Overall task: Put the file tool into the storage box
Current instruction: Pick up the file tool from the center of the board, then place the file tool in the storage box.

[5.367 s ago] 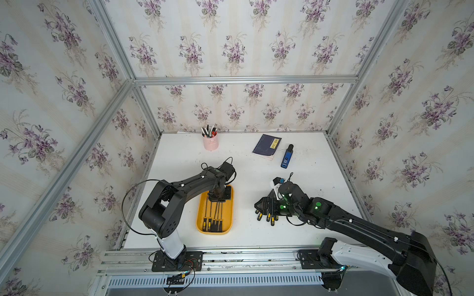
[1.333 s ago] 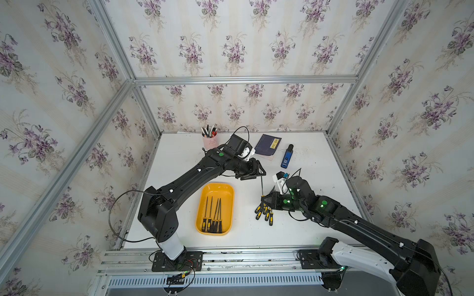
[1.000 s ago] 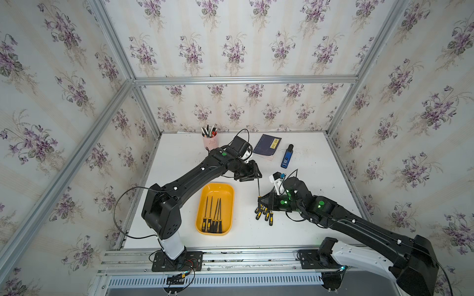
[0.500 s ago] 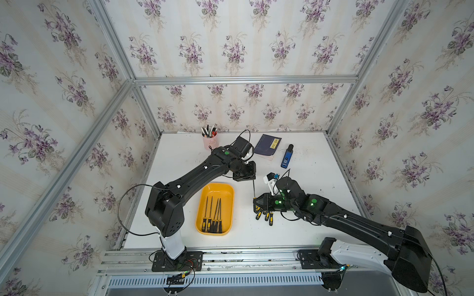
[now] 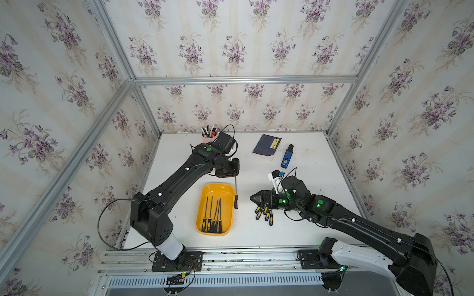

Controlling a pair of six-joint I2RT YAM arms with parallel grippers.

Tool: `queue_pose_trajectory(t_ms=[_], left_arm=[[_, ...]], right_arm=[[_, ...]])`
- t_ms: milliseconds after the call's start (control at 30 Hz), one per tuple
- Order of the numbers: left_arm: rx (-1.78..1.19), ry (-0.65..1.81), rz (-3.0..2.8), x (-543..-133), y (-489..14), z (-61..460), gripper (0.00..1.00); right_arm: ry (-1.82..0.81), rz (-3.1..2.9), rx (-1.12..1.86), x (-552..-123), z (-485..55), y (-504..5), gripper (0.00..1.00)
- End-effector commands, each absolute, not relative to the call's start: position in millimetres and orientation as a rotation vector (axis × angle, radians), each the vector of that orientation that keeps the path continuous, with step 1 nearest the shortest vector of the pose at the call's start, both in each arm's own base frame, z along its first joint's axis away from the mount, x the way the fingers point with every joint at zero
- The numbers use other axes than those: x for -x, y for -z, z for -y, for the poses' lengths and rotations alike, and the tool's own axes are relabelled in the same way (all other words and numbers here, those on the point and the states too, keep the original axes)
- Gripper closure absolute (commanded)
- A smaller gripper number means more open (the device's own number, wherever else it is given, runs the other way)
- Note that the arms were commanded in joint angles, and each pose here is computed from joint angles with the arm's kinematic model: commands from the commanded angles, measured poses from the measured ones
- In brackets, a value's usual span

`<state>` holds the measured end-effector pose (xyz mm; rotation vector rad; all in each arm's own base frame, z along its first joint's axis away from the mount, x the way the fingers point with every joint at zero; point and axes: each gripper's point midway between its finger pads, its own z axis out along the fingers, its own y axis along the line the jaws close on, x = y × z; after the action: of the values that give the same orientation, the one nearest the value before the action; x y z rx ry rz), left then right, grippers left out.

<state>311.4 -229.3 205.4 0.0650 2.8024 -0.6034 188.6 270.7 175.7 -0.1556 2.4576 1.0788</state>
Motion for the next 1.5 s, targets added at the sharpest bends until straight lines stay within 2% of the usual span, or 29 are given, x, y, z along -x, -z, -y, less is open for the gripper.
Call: queue_pose_trajectory(t_ms=[0,333,767,1467], left_arm=[[-0.119,0.465,-2.847,-300.4,-194.2,203.7,1.00],[-0.039,0.390,-2.937,-292.3,-135.7,191.0,1.00],[-0.027,0.317,-3.017,-276.3,-85.2,191.1,1.00],[-0.009,0.246,-3.077,-267.0,-50.7,190.0,1.00]], right_arm=[[-1.042,-2.474,0.125,-189.5,-260.8,-169.1,0.00],[-1.036,-2.468,0.110,-191.2,-257.4,-170.1,0.00],[-1.024,-2.478,0.086,-189.9,-253.3,-165.1,0.00],[-0.998,-2.508,0.076,-190.3,-252.7,-152.4,0.00]])
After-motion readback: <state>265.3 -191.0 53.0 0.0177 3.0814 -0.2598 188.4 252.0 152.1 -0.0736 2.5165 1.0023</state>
